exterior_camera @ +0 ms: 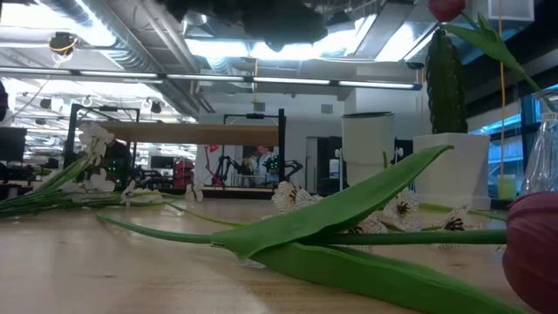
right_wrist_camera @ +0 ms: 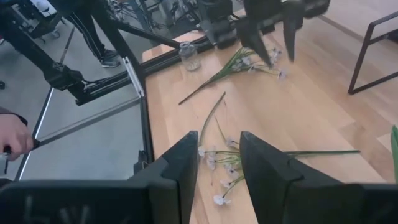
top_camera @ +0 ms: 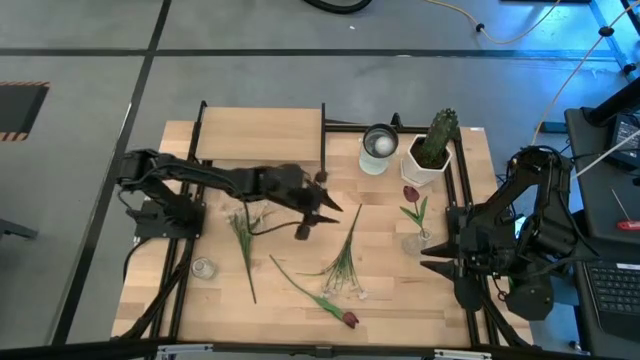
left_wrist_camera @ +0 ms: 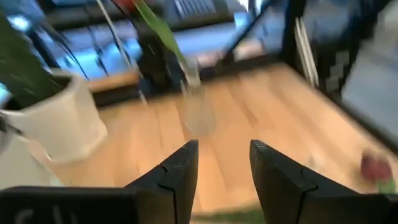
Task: Pick and place flowers into a vace then onto a shelf
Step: Put the right white flowers into the right transparent vase
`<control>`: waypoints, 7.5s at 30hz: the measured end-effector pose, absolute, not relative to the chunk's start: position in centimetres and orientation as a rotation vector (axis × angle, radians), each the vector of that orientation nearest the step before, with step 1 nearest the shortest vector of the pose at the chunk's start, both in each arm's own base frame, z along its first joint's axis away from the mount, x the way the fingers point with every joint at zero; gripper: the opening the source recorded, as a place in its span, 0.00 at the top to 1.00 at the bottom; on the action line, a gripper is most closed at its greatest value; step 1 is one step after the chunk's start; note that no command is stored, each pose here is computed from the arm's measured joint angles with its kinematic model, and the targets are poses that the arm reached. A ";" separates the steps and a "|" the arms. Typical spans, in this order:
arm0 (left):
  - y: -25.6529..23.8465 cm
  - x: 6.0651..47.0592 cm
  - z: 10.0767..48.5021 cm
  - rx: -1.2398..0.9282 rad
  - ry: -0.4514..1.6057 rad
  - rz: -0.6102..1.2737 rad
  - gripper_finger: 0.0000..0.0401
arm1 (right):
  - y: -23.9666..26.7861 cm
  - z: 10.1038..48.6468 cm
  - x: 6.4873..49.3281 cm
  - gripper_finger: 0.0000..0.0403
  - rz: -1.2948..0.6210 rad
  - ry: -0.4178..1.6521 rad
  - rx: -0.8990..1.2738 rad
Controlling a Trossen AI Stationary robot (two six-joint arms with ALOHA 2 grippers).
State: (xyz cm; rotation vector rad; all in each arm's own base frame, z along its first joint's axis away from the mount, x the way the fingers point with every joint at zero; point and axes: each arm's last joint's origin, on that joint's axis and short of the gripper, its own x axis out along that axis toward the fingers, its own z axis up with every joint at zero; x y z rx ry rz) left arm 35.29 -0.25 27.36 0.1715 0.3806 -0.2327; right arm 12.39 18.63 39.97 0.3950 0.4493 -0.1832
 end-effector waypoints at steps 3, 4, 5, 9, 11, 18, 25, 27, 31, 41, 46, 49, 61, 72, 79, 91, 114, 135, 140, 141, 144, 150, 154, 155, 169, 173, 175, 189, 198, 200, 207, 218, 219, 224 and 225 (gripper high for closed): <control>-0.4 36.8 27.9 0.250 0.507 -0.280 0.65 | 18.6 40.0 12.4 0.70 -0.183 0.448 0.397; -0.4 37.2 28.0 0.284 0.545 -0.297 0.65 | 18.6 40.0 12.4 0.70 -0.183 0.448 0.398; -0.4 37.5 28.2 0.322 0.578 -0.317 0.65 | 18.6 40.0 12.4 0.70 -0.183 0.448 0.398; -0.4 39.3 28.7 0.489 0.637 -0.392 0.65 | 18.7 40.0 12.4 0.70 -0.183 0.446 0.400; -0.4 40.3 28.2 0.573 0.645 -0.430 0.65 | 18.7 40.0 12.4 0.70 -0.183 0.445 0.399; -1.1 42.8 23.5 0.876 0.712 -0.556 0.65 | 18.7 40.0 12.4 0.70 -0.182 0.443 0.404; -2.0 44.7 18.0 1.069 0.799 -0.588 0.65 | 18.8 40.1 12.5 0.70 -0.180 0.437 0.421; -2.5 44.9 16.9 1.086 0.811 -0.618 0.65 | 18.9 40.2 12.6 0.70 -0.176 0.432 0.433; -3.3 45.2 15.2 1.110 0.813 -0.655 0.65 | 18.9 40.3 12.6 0.70 -0.171 0.425 0.449; -4.2 45.6 13.4 1.121 0.826 -0.676 0.66 | 19.1 40.2 12.7 0.70 -0.169 0.423 0.454; -4.2 45.2 13.3 1.032 0.885 -0.653 0.73 | 19.4 40.0 12.9 0.70 -0.171 0.425 0.450; -4.2 45.1 13.2 0.975 0.931 -0.601 0.80 | 19.7 39.8 13.0 0.70 -0.174 0.429 0.440; -3.8 44.4 12.9 0.770 1.095 -0.395 0.98 | 19.9 39.6 13.1 0.70 -0.177 0.433 0.431; -3.6 43.8 13.8 0.677 1.146 -0.337 0.99 | 19.8 39.6 13.0 0.70 -0.173 0.437 0.404; -3.2 43.5 19.2 0.648 1.117 -0.281 0.99 | 19.5 39.9 13.0 0.70 -0.157 0.437 0.354; 0.8 39.2 32.2 0.175 0.832 -0.160 0.99 | 18.5 40.1 14.7 0.70 -0.153 0.433 0.065; 0.4 32.1 46.7 0.116 0.032 -0.281 0.99 | 13.2 42.5 21.8 0.70 -0.367 0.306 -0.156; -1.3 34.6 45.6 0.135 -0.019 -0.390 0.98 | 11.0 44.2 24.5 0.15 -0.310 0.193 -0.112; -1.3 34.8 45.3 0.131 -0.009 -0.390 0.99 | 11.5 45.2 24.9 0.15 -0.164 0.109 -0.119; -1.3 34.8 45.4 0.132 -0.013 -0.389 0.98 | 11.6 45.3 24.9 0.15 -0.142 0.099 -0.119; -1.3 34.8 45.4 0.133 -0.019 -0.389 0.98 | 11.4 45.2 25.0 0.15 -0.138 0.105 -0.120; -1.3 34.8 45.9 0.142 -0.064 -0.397 0.98 | 11.1 44.8 26.0 0.15 -0.131 0.112 -0.115; -1.3 34.8 45.8 0.142 -0.063 -0.398 0.98 | 10.9 44.3 26.8 0.18 -0.134 0.126 -0.113; -1.3 34.8 45.8 0.142 -0.063 -0.402 0.99 | 10.9 44.2 26.9 0.20 -0.136 0.128 -0.114; -1.5 34.7 45.8 0.140 -0.059 -0.451 0.98 | 11.0 44.6 27.1 0.47 -0.136 0.091 -0.103; -1.7 34.7 45.8 0.140 -0.060 -0.456 0.98 | 11.0 44.6 27.1 0.54 -0.137 0.088 -0.083; -1.7 34.7 45.8 0.140 -0.061 -0.457 0.98 | 11.0 44.6 27.1 0.58 -0.137 0.088 -0.079; -2.1 34.7 45.8 0.157 -0.065 -0.461 0.98 | 11.1 44.5 27.1 0.93 -0.129 0.090 -0.084; -2.0 34.7 45.6 0.164 -0.043 -0.411 0.86 | 11.0 44.5 27.0 0.98 -0.143 0.095 -0.088; -2.0 34.8 45.5 0.152 -0.027 -0.405 0.81 | 10.9 44.5 26.9 0.98 -0.160 0.099 -0.093; -1.3 34.1 45.0 0.114 0.073 -0.386 0.68 | 10.1 45.0 24.9 0.98 -0.189 0.134 -0.056; 0.1 33.3 43.7 0.071 0.264 -0.263 0.66 | 8.8 45.9 14.6 0.98 -0.212 0.248 0.300; 0.2 33.4 43.6 0.073 0.264 -0.254 0.66 | 8.7 45.8 13.5 0.98 -0.222 0.249 0.321; 0.3 33.5 43.5 0.096 0.261 -0.246 0.67 | 8.7 45.2 10.5 0.98 -0.202 0.282 0.333; 0.3 33.5 43.5 0.106 0.258 -0.247 0.67 | 8.8 45.0 10.2 0.98 -0.191 0.300 0.319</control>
